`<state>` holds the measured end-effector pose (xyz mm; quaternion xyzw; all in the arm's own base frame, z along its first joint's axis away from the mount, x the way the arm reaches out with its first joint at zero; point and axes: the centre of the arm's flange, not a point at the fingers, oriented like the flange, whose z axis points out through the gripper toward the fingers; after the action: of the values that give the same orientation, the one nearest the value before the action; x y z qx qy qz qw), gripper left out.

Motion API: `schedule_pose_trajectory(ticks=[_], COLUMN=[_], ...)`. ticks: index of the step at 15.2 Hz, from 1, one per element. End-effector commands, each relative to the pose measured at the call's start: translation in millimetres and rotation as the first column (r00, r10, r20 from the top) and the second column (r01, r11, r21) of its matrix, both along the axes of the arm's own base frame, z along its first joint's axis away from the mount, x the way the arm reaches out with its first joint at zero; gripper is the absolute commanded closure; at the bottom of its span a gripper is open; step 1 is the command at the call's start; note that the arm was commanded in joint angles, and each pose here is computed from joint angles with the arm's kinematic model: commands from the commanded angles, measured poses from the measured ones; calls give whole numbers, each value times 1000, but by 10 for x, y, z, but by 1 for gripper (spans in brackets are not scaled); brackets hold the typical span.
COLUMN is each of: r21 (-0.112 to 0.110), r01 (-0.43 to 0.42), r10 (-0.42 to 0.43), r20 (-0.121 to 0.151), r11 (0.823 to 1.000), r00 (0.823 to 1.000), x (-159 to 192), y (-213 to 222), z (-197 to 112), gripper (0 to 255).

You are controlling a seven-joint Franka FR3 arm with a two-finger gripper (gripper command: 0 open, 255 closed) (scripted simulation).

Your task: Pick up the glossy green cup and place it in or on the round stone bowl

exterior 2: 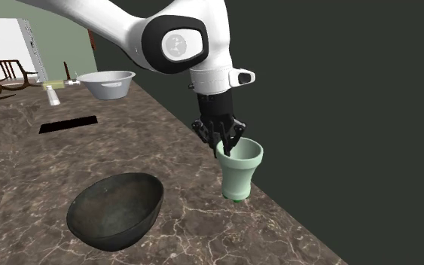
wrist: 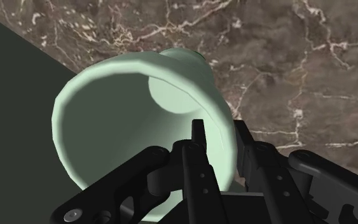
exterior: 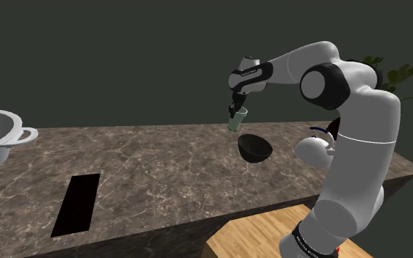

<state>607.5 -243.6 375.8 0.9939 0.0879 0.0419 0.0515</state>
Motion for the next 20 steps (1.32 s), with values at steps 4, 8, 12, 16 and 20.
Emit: schedule_pose_trajectory(ticks=[4,8,12,16,20], r21=[0,0,0,0,0], r01=[0,0,0,0,0], r10=[0,0,0,0,0], r20=[0,0,0,0,0], r11=[1000,1000,1000,1000,1000], r00=[1000,1000,1000,1000,1000], x=[2,2,2,2,2], y=[5,5,5,5,5], z=[252,463,675,886,1097], gripper=[255,255,255,255,255])
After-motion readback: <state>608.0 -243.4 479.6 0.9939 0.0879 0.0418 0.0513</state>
